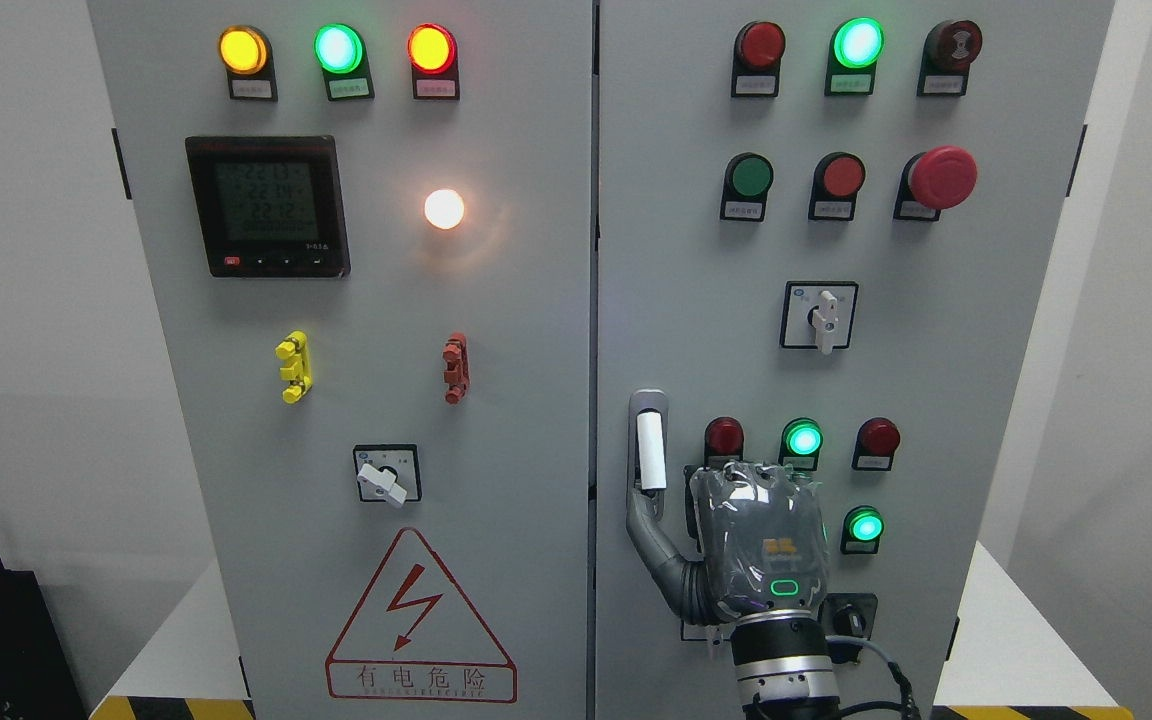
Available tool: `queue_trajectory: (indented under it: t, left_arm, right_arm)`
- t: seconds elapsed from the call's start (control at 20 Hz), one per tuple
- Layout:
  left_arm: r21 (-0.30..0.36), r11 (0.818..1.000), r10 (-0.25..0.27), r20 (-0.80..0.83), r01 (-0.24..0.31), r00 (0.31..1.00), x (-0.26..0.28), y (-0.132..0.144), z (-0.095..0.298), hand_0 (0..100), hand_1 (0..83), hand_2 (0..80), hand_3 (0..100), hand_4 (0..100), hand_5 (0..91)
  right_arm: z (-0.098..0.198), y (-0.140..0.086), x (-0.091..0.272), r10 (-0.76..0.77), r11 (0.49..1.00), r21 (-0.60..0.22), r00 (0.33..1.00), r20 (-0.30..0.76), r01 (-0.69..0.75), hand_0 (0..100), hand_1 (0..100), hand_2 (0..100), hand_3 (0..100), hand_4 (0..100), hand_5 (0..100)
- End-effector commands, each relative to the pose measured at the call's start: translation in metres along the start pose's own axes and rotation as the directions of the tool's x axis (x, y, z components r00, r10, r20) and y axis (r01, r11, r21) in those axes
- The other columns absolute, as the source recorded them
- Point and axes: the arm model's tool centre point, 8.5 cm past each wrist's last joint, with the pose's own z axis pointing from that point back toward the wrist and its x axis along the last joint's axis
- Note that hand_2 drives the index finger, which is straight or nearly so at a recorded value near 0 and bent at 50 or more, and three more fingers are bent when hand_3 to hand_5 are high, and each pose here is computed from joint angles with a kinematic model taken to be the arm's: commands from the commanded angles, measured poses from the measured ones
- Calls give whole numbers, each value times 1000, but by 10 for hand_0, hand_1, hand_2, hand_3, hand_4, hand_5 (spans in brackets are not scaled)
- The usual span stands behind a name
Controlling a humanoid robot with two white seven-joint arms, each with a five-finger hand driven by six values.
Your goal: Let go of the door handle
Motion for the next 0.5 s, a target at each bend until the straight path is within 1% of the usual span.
queue_trajectory:
  t: [0.0, 0.45]
  left_arm:
    - [0, 1000, 1, -7, -1, 1000, -1, 0, 0, 120, 389, 0, 0, 0, 0]
    - [0, 1000, 1, -7, -1, 1000, -1, 0, 0, 120, 389, 0, 0, 0, 0]
  right_arm:
    - [-1, -1, -1, 0, 1000, -3, 1000, -6, 0, 505, 107, 874, 1000, 994, 1000]
    - [-2, -2, 1, -5, 1000, -6, 1000, -7, 5, 510, 106, 873, 1000, 994, 1000]
